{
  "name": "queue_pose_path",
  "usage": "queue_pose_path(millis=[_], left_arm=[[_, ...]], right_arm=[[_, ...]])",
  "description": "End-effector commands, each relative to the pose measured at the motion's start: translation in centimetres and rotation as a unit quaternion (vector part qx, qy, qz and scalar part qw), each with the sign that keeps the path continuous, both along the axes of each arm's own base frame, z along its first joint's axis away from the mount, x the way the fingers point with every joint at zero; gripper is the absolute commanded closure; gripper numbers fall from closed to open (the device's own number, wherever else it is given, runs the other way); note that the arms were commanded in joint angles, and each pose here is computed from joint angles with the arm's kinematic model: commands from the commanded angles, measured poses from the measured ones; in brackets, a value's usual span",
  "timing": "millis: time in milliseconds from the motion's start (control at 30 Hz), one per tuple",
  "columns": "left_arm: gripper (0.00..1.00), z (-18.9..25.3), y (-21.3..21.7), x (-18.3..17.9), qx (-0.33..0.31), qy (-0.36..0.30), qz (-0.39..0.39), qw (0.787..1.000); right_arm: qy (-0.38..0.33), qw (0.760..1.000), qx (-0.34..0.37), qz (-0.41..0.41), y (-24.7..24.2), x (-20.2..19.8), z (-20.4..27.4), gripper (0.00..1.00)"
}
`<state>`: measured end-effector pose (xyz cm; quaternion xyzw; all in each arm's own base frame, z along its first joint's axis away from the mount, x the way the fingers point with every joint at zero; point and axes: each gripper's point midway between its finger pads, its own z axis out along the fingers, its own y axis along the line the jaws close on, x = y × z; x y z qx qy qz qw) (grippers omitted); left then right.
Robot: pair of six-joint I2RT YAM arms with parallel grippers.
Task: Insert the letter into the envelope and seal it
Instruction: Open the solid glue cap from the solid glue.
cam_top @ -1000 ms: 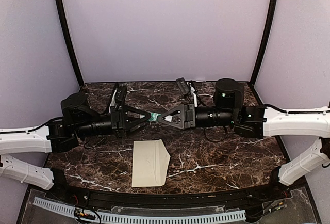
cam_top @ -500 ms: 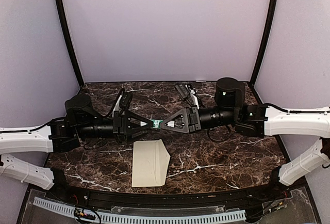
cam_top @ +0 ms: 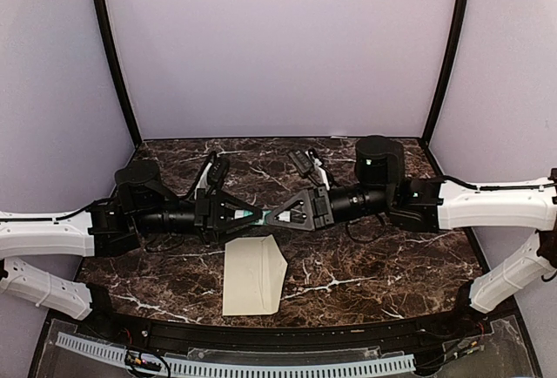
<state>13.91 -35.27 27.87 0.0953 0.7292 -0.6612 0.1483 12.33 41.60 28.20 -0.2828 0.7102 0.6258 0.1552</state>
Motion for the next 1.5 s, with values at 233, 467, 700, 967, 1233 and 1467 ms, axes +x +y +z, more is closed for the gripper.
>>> queue_pose_path(millis=[233,467,700,967,1233,1467], left_arm=[[0.66,2.1,-0.3,-0.5,-0.03,-0.015,-0.017,0.999],[0.86,2.1,-0.3,-0.7,-0.032,-0.015,-0.022,0.999],[1.0,1.7,0.3,-0.6,-0.031,-0.012,-0.007,0.999],[1.0,2.3,1.6,0.0,-0.046,-0.024,0.034,0.998],[1.0,2.4,1.4,-0.2,-0.049,-0.023,0.025,0.998],[1.0,2.5,1.1,-0.4,-0.054,-0.021,0.013,0.998]], right_arm=[[-0.016,1.0,0.023,0.01,0.5,0.1,1.4,0.99],[-0.015,1.0,0.02,-0.007,0.5,0.7,1.1,0.95],[-0.023,0.998,0.046,-0.04,-0.5,1.2,2.3,0.62],[-0.018,0.992,0.085,-0.091,-2.6,1.7,3.0,0.33],[-0.014,0.992,0.106,-0.071,-2.1,0.5,3.7,0.37],[-0.006,0.994,0.101,-0.052,-0.8,-0.1,3.2,0.41]])
